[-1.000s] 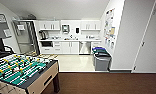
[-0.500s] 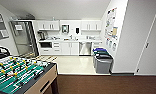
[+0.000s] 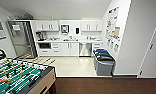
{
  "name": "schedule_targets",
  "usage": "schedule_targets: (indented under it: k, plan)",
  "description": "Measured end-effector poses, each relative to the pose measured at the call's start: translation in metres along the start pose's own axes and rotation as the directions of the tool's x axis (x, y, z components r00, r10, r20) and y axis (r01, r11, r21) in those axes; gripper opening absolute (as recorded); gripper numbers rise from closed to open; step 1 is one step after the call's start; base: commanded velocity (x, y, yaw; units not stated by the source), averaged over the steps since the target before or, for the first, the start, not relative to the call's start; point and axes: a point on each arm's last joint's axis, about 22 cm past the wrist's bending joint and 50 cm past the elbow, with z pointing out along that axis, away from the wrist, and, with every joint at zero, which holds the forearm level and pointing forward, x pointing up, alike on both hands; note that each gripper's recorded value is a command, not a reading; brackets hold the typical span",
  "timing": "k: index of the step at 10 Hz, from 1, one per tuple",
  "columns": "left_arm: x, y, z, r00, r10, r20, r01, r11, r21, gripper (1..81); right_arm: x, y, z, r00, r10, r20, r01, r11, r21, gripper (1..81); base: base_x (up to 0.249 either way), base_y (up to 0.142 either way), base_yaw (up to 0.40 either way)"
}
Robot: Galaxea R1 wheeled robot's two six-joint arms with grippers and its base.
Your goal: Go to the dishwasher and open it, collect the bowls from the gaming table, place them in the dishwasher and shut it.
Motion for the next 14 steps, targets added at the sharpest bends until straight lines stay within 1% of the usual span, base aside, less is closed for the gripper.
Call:
schedule_targets:
  k: [10, 12, 14]
  plan:
    - [0.0, 0.002, 0.001, 1.0, 0.001, 0.0, -0.001, 1.0, -0.001, 81.1, 0.0, 0.0, 0.001, 1.0, 0.0, -0.001, 0.0, 1.0, -0.002, 81.1, 0.244, 0.0, 0.0]
    - [0.0, -0.003, 0.0, 1.0, 0.001, 0.0, -0.001, 1.0, 0.005, 81.1, 0.001, -0.009, 0.007, 1.0, 0.0, 0.0, 0.0, 0.9999, 0.01, 81.1, 0.249, 0.0, 0.0]
    - [0.0, -0.003, 0.0, 1.0, 0.001, -0.001, -0.001, 1.0, 0.005, 81.1, -0.002, -0.005, 0.006, 1.0, 0.001, 0.002, -0.001, 1.0, 0.004, 81.1, 0.253, 0.0, 0.0]
